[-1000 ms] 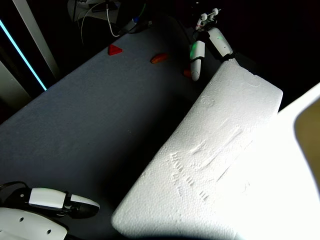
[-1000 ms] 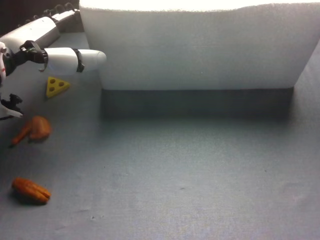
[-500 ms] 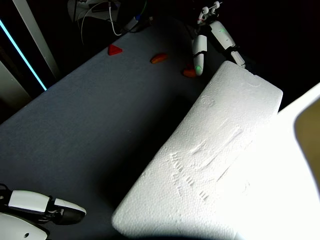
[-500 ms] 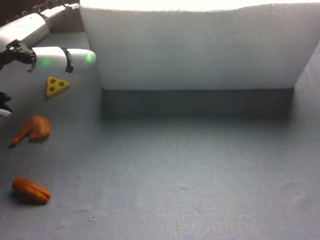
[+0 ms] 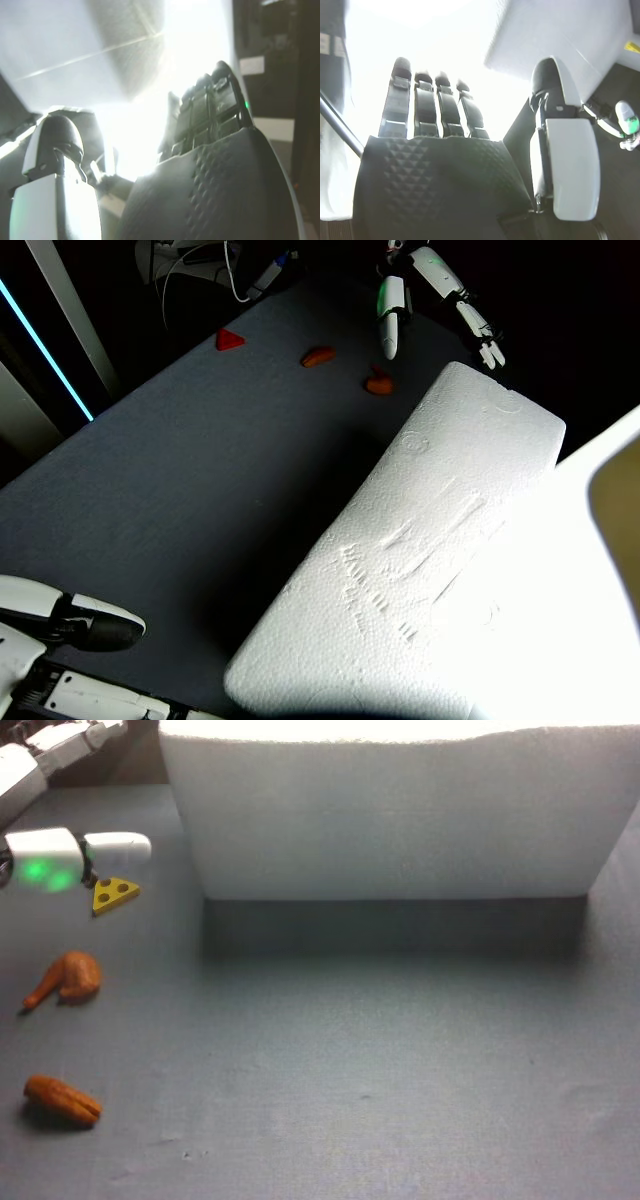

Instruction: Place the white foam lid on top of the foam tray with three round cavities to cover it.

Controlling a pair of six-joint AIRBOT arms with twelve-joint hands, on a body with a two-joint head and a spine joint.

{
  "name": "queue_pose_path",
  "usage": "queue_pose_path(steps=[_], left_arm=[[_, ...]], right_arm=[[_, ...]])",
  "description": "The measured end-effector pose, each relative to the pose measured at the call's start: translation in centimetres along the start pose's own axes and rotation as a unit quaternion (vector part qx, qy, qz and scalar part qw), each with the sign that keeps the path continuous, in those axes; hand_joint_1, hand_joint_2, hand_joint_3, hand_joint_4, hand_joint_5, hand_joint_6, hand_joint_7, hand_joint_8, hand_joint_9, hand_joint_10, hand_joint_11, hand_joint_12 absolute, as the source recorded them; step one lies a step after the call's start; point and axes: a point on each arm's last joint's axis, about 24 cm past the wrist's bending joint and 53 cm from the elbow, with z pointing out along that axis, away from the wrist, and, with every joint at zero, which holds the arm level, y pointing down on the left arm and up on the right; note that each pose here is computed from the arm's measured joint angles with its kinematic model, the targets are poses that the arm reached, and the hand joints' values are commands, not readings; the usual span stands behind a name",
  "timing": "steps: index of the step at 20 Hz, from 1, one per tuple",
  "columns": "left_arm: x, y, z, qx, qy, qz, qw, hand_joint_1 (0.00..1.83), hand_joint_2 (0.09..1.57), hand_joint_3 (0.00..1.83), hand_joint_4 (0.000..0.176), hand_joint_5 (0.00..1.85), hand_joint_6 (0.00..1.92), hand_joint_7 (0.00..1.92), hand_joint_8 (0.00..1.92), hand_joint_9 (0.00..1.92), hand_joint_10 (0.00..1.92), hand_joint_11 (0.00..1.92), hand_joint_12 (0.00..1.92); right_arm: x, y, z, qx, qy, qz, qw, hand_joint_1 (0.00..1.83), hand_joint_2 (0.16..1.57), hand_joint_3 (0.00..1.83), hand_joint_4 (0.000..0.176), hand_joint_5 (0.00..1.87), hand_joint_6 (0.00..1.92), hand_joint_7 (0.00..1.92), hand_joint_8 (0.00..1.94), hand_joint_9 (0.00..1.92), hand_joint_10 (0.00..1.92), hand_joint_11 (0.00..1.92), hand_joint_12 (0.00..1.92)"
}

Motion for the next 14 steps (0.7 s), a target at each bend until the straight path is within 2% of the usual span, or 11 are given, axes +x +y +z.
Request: queue_pose_path(steps=[1, 2, 3, 4, 5, 7, 8, 10, 12, 13, 14], left_arm=[[0.0, -0.6, -0.8, 0.010, 0.000, 0.000, 0.9999, 0.62, 1.12, 0.00, 0.000, 0.08, 0.01, 0.00, 0.00, 0.00, 0.00, 0.00, 0.31], [-0.2, -1.1, -1.4, 0.020, -0.003, 0.000, 0.9998, 0.59, 1.11, 0.00, 0.000, 0.08, 0.00, 0.00, 0.00, 0.00, 0.00, 0.00, 0.40], [-0.3, -1.5, -1.7, 0.027, -0.006, -0.002, 0.9996, 0.56, 1.12, 0.00, 0.000, 0.07, 0.00, 0.00, 0.00, 0.00, 0.00, 0.00, 0.31], [-0.4, -2.0, -2.2, 0.035, -0.008, -0.002, 0.9993, 0.53, 1.13, 0.00, 0.000, 0.07, 0.00, 0.00, 0.00, 0.00, 0.00, 0.00, 0.24], [-0.3, -2.7, -2.9, 0.046, -0.008, -0.003, 0.9989, 0.53, 1.15, 0.00, 0.000, 0.07, 0.00, 0.00, 0.00, 0.00, 0.00, 0.00, 0.29], [0.3, -3.6, -3.9, 0.062, -0.002, -0.003, 0.9980, 0.48, 1.17, 0.00, 0.000, 0.07, 0.00, 0.00, 0.00, 0.00, 0.00, 0.00, 0.46], [0.7, -3.7, -4.3, 0.066, 0.002, -0.005, 0.9978, 0.49, 1.18, 0.00, 0.000, 0.07, 0.00, 0.00, 0.00, 0.00, 0.00, 0.00, 0.52], [1.7, -4.1, -4.9, 0.076, 0.009, -0.015, 0.9970, 0.47, 1.20, 0.00, 0.000, 0.05, 0.01, 0.00, 0.00, 0.00, 0.00, 0.00, 0.31], [2.7, -4.9, -5.4, 0.091, 0.018, -0.024, 0.9954, 0.47, 1.20, 0.00, 0.000, 0.05, 0.01, 0.00, 0.00, 0.00, 0.00, 0.00, 0.31], [3.4, -5.4, -5.7, 0.099, 0.027, -0.028, 0.9943, 0.45, 1.19, 0.00, 0.003, 0.03, 0.01, 0.00, 0.00, 0.00, 0.00, 0.00, 0.15], [3.8, -5.8, -5.9, 0.106, 0.033, -0.030, 0.9934, 0.41, 1.20, 0.00, 0.000, 0.01, 0.00, 0.00, 0.00, 0.00, 0.00, 0.00, 0.22]], right_arm=[[0.0, 0.6, -0.8, -0.009, 0.000, -0.002, 1.0000, 0.49, 1.15, 0.00, 0.000, 0.00, 0.00, 0.00, 0.00, 0.07, 0.03, 0.00, 1.04], [0.2, 1.1, -1.4, -0.016, 0.003, -0.004, 0.9999, 0.47, 1.14, 0.00, 0.000, 0.00, 0.00, 0.02, 0.01, 0.12, 0.05, 0.00, 1.16], [0.5, 1.5, -1.7, -0.022, 0.007, -0.006, 0.9997, 0.44, 1.13, 0.00, 0.000, 0.00, 0.00, 0.04, 0.01, 0.13, 0.04, 0.00, 1.13], [0.7, 2.1, -2.2, -0.031, 0.011, -0.008, 0.9994, 0.43, 1.12, 0.00, 0.016, 0.00, 0.00, 0.05, 0.01, 0.14, 0.05, 0.00, 1.13], [1.1, 2.9, -2.8, -0.045, 0.018, -0.008, 0.9988, 0.45, 1.14, 0.00, 0.023, 0.00, 0.00, 0.04, 0.00, 0.11, 0.03, 0.00, 1.08], [2.3, 3.7, -3.8, -0.062, 0.030, -0.005, 0.9976, 0.47, 1.19, 0.01, 0.002, 0.00, 0.00, 0.00, 0.00, 0.08, 0.01, 0.00, 0.77], [2.9, 3.9, -4.2, -0.066, 0.038, 0.001, 0.9971, 0.47, 1.19, 0.00, 0.000, 0.00, 0.00, 0.00, 0.00, 0.09, 0.02, 0.00, 0.72], [4.1, 4.1, -5.1, -0.075, 0.057, 0.021, 0.9954, 0.47, 1.20, 0.00, 0.000, 0.00, 0.00, 0.00, 0.00, 0.05, 0.01, 0.00, 0.50], [4.7, 4.7, -5.8, -0.089, 0.067, 0.036, 0.9931, 0.47, 1.20, 0.00, 0.000, 0.00, 0.00, 0.00, 0.00, 0.05, 0.01, 0.00, 0.50], [5.2, 5.5, -6.2, -0.104, 0.072, 0.041, 0.9911, 0.46, 1.21, 0.00, 0.000, 0.00, 0.00, 0.00, 0.00, 0.03, 0.00, 0.00, 0.47], [5.6, 5.9, -6.3, -0.112, 0.078, 0.045, 0.9896, 0.47, 1.22, 0.00, 0.004, 0.00, 0.00, 0.00, 0.00, 0.00, 0.00, 0.00, 0.22]])
